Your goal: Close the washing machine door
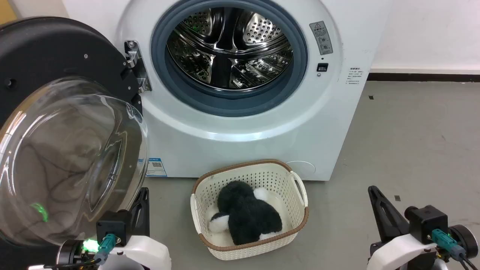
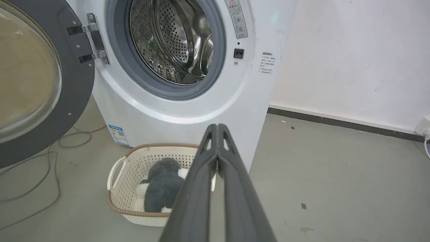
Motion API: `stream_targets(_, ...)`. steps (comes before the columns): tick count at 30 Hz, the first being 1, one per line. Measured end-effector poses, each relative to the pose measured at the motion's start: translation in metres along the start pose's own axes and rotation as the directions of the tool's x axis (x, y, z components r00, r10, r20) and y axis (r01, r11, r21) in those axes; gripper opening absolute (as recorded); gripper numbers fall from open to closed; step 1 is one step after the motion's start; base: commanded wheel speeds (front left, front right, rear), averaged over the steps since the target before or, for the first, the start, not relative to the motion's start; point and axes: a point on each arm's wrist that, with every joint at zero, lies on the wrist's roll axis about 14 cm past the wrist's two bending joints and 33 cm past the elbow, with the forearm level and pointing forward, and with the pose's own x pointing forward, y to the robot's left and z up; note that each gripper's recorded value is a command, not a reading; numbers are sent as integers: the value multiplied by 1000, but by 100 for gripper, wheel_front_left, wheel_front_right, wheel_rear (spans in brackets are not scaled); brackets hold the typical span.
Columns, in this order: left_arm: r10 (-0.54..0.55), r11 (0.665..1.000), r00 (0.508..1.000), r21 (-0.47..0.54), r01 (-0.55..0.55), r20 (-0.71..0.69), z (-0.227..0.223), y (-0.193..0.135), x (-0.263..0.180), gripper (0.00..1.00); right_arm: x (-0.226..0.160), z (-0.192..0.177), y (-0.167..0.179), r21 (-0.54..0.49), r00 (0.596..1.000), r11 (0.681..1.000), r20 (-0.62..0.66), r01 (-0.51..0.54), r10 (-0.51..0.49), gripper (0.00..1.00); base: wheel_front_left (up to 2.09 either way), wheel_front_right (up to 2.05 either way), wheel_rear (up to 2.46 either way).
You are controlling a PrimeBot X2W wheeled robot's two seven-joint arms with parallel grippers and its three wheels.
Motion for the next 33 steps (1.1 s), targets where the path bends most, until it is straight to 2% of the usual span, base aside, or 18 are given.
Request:
stream_targets(10, 0, 1000, 1000, 0, 0, 0, 0, 0, 0, 0, 0, 0, 0, 0, 1000, 1000, 0, 0, 0, 0, 0, 0, 0)
stream_targets(11, 0, 1000, 1000, 0, 0, -1, 0, 0, 0, 100, 0, 0, 0, 0, 1000, 1000, 0, 0, 0, 100, 0, 0, 0)
stream_targets(33, 10, 1000, 1000, -10, -10, 23, 1, 3, -4, 100, 4, 5, 8, 27, 999, 999, 38, -24, 23, 100, 0, 0, 0)
